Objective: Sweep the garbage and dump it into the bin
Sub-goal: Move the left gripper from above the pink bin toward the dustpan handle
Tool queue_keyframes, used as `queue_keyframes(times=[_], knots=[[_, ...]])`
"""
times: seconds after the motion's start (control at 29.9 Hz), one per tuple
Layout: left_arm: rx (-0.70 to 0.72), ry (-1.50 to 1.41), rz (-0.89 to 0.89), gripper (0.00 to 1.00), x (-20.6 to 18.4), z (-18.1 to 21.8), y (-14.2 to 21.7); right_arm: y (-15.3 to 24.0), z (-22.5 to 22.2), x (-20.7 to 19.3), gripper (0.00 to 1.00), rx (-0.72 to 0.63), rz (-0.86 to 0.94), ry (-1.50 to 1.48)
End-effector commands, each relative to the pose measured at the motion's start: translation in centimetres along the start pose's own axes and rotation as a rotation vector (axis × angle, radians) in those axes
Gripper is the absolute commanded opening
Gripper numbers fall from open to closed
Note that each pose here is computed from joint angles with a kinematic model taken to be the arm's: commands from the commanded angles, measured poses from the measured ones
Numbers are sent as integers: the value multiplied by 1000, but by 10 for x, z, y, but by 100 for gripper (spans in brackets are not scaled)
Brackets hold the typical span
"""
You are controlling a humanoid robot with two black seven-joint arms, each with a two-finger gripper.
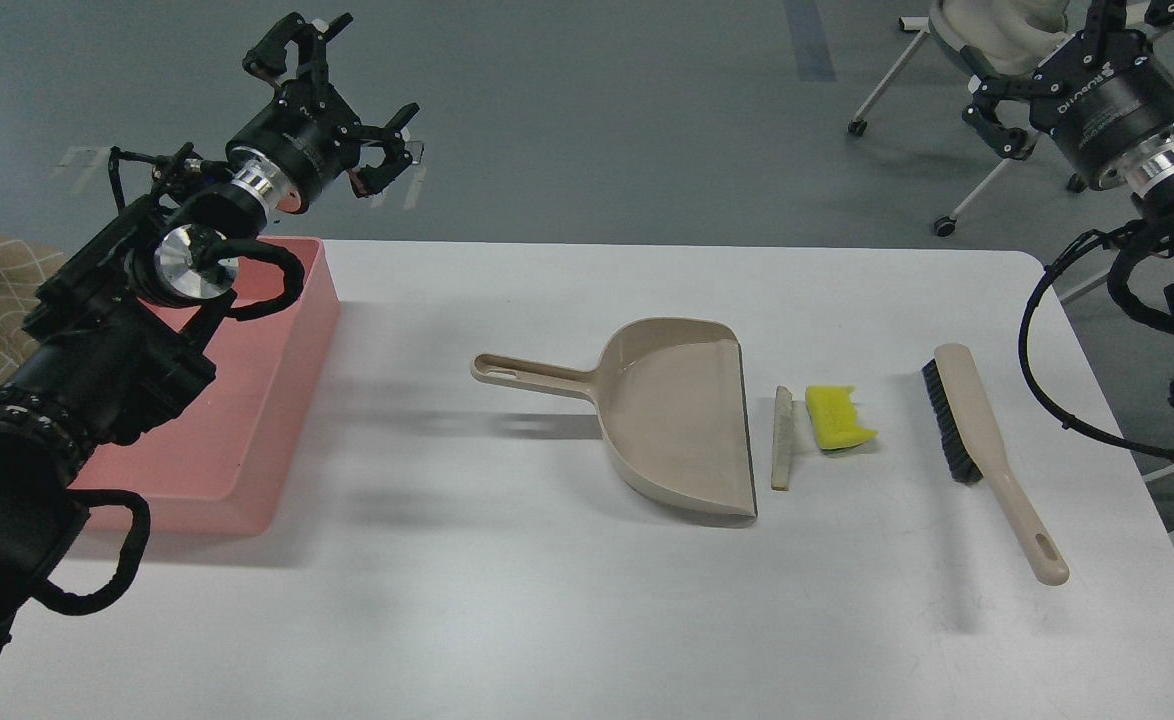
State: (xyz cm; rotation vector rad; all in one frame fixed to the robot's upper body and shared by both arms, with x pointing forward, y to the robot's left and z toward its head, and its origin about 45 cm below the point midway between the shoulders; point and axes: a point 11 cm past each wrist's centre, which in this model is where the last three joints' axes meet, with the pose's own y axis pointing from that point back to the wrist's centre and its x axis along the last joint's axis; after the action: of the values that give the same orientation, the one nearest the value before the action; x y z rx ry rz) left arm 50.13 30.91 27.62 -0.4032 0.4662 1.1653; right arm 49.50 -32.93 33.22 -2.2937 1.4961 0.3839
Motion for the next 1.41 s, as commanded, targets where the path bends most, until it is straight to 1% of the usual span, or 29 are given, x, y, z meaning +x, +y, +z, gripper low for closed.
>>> queue_keyframes(times=[0.0, 0.57, 0.7, 0.77, 0.84, 0.9, 1.07, 1.24, 1.3, 1.34, 1.37], knots=[[2, 0, -3, 98, -1, -1, 0, 0, 2, -1, 100, 0, -1, -4], [11, -20, -12, 98, -3, 1, 0, 3, -4, 6, 100, 9, 16, 1], [3, -26, -75, 98, -20, 3, -2, 4, -4, 6, 100, 11, 16, 1], [2, -37, -108, 98, -25, 7, 4, 3, -4, 6, 100, 11, 14, 1], [6, -44, -178, 98, -45, 8, 7, 4, -5, 6, 100, 11, 15, 2], [14, -48, -202, 98, -51, 6, 10, 4, -5, 7, 100, 11, 17, 2], [49, -87, -230, 97, -54, 5, 42, 8, -4, 11, 100, 6, 27, 5], [100, -120, -191, 97, -51, -5, 76, 11, 1, 15, 100, 0, 37, 0], [128, -140, -187, 96, -50, -7, 95, 12, 2, 15, 100, -1, 38, -1], [128, -140, -187, 96, -50, -7, 95, 12, 2, 15, 100, -1, 38, -1], [140, -150, -186, 95, -50, -7, 105, 12, 2, 16, 100, -2, 39, -2]])
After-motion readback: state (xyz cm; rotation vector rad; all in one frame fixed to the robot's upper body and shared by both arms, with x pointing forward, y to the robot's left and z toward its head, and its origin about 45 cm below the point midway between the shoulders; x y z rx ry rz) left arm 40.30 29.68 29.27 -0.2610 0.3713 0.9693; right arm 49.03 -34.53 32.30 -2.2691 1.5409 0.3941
